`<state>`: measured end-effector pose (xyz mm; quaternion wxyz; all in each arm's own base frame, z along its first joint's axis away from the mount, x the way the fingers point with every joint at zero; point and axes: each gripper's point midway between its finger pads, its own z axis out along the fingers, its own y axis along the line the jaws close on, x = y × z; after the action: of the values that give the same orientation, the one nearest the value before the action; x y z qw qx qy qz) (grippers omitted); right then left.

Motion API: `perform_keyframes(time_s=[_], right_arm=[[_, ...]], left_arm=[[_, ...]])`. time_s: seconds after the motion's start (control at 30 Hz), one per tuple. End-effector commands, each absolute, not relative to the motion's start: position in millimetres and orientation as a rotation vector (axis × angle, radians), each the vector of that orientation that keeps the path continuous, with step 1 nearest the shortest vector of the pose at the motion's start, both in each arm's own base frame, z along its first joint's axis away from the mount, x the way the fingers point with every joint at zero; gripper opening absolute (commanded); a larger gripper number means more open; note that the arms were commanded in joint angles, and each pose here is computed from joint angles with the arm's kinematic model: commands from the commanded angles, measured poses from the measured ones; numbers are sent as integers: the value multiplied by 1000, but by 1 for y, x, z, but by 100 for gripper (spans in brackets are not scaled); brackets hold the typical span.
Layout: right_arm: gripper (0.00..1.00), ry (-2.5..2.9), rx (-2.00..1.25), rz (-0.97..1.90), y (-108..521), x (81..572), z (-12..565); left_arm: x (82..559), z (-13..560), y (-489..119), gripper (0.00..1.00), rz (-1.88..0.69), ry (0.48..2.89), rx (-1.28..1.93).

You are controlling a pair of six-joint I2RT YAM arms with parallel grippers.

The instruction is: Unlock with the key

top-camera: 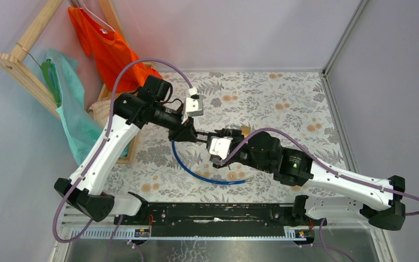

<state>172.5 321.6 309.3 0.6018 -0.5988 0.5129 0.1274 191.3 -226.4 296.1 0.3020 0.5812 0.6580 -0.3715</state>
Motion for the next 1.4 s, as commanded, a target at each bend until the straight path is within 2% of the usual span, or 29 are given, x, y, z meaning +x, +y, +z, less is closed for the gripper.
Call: perform_keyframes(time_s=[0.0, 0.23, 0.47, 0.57, 0.6, 0.63, 0.67, 0.73, 0.8, 0.87, 1.17, 1.37], right_arm=[[0, 1122, -1190, 463, 335, 165, 363], [0, 1284, -1049, 669, 343, 159, 367], [0, 1559, -836, 1018, 343, 177, 361], [0, 1679, -733, 1125, 343, 189, 354], [0, 1724, -700, 1152, 343, 195, 349], [0, 1771, -654, 1174, 342, 203, 344], [0, 1815, -612, 1206, 340, 210, 338], [0, 1891, -508, 1265, 331, 226, 326], [0, 1943, -392, 1292, 316, 245, 313], [0, 1985, -316, 1270, 306, 258, 299], [0, 2150, -205, 929, 284, 313, 230], [0, 2186, -179, 707, 282, 359, 185]], left_arm=[[209, 309, -225, 24, -824, 1588, 1577], [236, 315, -217, 8, -564, 1481, 1595], [277, 326, -206, 7, -178, 1359, 1573], [289, 318, -201, 12, -54, 1360, 1584], [291, 314, -200, 18, -34, 1367, 1595], [293, 309, -198, 31, -24, 1381, 1598], [295, 306, -196, 51, -14, 1405, 1589], [298, 299, -194, 81, -14, 1457, 1567], [296, 291, -190, 97, -28, 1510, 1558], [296, 287, -187, 100, -38, 1558, 1543], [317, 286, -163, 100, -153, 1802, 1298], [318, 288, -167, 100, -249, 1881, 1177]])
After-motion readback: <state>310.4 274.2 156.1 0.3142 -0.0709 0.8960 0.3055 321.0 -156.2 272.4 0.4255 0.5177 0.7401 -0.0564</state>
